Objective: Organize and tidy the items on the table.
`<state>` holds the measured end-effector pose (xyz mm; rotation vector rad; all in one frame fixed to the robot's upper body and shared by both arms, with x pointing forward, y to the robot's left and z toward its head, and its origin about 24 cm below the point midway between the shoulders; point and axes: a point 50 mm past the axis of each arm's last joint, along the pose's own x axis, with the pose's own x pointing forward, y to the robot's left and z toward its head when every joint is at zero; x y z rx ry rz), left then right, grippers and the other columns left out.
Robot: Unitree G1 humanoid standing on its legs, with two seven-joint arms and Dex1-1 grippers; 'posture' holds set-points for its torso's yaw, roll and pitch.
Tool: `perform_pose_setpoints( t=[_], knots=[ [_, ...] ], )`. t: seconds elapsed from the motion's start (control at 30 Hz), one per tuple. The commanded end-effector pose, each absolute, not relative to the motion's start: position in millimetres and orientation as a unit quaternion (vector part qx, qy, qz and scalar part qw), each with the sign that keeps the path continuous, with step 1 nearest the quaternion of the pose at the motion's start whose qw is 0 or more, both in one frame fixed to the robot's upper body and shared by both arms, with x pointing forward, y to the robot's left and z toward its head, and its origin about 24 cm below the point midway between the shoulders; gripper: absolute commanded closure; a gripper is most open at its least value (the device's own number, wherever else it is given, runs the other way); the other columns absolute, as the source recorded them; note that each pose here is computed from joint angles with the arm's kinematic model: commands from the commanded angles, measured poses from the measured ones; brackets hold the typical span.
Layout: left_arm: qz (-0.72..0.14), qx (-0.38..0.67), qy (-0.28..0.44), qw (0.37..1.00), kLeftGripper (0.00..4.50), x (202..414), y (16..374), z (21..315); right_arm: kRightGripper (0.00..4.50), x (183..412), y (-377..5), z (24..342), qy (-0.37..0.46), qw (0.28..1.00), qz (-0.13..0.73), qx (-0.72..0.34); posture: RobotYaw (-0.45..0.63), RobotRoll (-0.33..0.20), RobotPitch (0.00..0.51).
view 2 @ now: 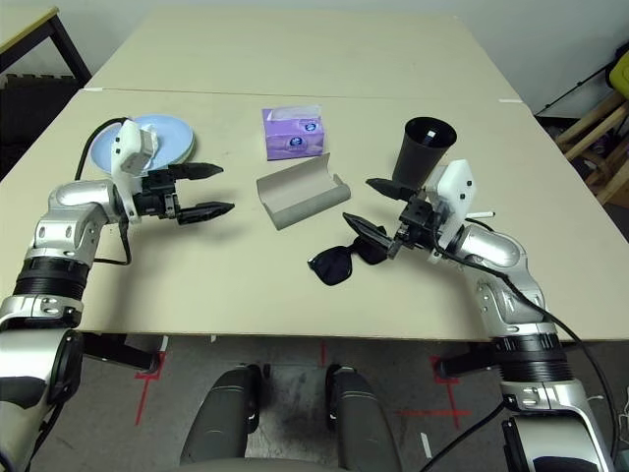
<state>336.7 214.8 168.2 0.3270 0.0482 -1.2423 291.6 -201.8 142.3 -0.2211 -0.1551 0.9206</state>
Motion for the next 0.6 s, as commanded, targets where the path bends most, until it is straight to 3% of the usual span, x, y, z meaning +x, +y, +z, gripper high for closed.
perform_pose_setpoints(
  t=[0.03, 0.6],
  knots=[
    [-0.608, 0.169, 0.013, 0.775, 0.02, 331.8, 212.3, 168.5, 0.0, 287.9, -207.5, 146.8, -0.076, 0.887, 0.442, -0.109, 0.14, 0.0, 0.197],
    [-0.667, 0.155, -0.031, 0.728, 0.02, 316.4, 204.7, 166.9, 0.0, 287.0, -208.3, 160.4, -0.065, 0.88, 0.455, -0.118, 0.12, 0.0, 0.242]
  ],
)
